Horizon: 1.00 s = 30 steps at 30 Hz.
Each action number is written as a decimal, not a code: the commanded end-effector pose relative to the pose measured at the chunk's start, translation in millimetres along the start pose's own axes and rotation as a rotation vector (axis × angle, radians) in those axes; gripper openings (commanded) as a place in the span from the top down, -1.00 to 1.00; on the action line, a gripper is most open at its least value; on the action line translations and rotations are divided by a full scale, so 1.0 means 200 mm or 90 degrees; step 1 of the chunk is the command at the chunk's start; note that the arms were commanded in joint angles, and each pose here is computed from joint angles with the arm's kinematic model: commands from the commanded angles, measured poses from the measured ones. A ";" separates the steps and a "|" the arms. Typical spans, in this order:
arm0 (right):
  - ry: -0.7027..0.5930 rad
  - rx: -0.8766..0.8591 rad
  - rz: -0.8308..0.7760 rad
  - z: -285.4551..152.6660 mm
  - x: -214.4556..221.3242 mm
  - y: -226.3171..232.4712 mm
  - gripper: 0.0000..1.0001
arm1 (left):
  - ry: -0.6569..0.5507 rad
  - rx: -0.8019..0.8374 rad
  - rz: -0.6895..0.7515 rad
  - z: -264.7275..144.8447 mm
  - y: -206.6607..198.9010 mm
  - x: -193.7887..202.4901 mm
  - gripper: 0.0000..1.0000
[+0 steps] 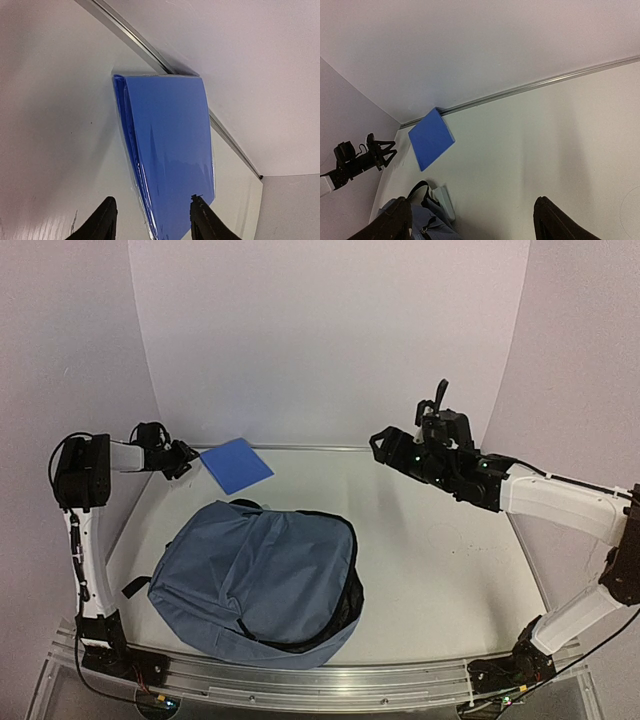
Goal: Pack the student bag
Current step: Pick up the files from the center of the board.
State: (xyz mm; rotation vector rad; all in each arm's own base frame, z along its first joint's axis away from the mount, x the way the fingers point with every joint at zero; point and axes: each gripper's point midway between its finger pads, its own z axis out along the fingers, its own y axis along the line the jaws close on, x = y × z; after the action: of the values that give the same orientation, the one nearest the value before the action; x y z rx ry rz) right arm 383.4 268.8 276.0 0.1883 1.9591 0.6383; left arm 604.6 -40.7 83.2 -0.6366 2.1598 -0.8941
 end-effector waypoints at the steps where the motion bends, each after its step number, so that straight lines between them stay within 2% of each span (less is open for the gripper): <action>1: -0.030 -0.024 0.027 -0.05 -0.12 0.06 -0.54 | -0.012 0.068 0.029 0.10 -0.09 -0.10 0.10; 11: -0.020 -0.014 0.031 -0.01 -0.09 0.03 -0.36 | 0.001 0.088 0.019 0.28 -0.03 -0.12 0.27; 24: -0.004 0.002 0.033 0.06 -0.05 -0.02 -0.33 | 0.012 0.101 -0.023 0.42 0.03 -0.14 0.40; 30: 0.008 0.008 0.027 0.11 -0.03 -0.04 -0.32 | 0.013 0.142 -0.048 0.45 0.01 -0.13 0.49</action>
State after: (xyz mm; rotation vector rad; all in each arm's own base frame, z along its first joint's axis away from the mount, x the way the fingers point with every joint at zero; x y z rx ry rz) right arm 396.3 264.3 255.8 0.2300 2.0043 0.6303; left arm 680.2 -54.6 36.4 -0.6135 2.0894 -1.0904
